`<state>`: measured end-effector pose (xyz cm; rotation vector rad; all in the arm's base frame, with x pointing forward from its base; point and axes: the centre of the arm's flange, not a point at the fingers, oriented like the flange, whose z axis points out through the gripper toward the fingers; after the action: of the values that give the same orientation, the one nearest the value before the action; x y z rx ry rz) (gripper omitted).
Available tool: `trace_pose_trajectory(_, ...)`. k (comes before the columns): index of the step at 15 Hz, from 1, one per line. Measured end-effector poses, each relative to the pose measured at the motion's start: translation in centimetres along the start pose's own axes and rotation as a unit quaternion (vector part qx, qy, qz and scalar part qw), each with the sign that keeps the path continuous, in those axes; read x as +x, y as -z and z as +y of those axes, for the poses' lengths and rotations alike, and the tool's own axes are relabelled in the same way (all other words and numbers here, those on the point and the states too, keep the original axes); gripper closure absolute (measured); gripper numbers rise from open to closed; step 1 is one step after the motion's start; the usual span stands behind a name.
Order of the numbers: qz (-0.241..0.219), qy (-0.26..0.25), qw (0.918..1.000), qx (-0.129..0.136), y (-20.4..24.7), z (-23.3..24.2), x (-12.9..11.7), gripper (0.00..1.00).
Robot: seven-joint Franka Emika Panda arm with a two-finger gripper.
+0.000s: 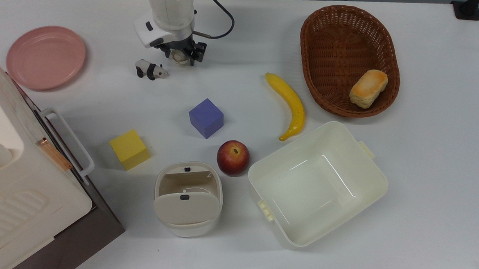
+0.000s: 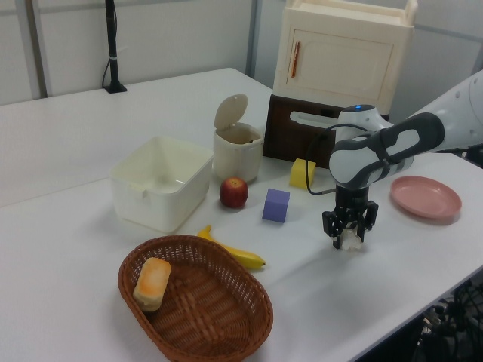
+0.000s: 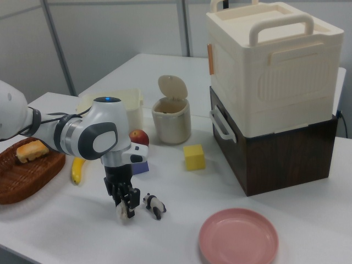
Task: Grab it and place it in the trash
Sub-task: 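Lift the paper ball and carry it over the white trash bin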
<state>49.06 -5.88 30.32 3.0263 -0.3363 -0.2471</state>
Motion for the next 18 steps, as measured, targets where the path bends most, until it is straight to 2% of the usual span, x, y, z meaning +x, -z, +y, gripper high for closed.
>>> trace_pose_trajectory(4, 0.002, -0.002, 1.0000, 0.001, 0.2, 0.2, 0.1, 0.75)
trace_pose_trajectory(5, 0.003, -0.002, 1.0000, 0.001, 0.2, 0.2, 0.1, 0.80)
trace_pose_trajectory(10, 0.021, -0.004, 0.9998, 0.003, 1.6, 0.2, 0.9, 0.80)
trace_pose_trajectory(14, 0.086, -0.011, 0.9961, 0.011, 7.8, -0.2, 3.6, 0.81)
trace_pose_trajectory(18, 0.153, -0.012, 0.9879, 0.023, 14.6, -2.7, 5.2, 0.81)
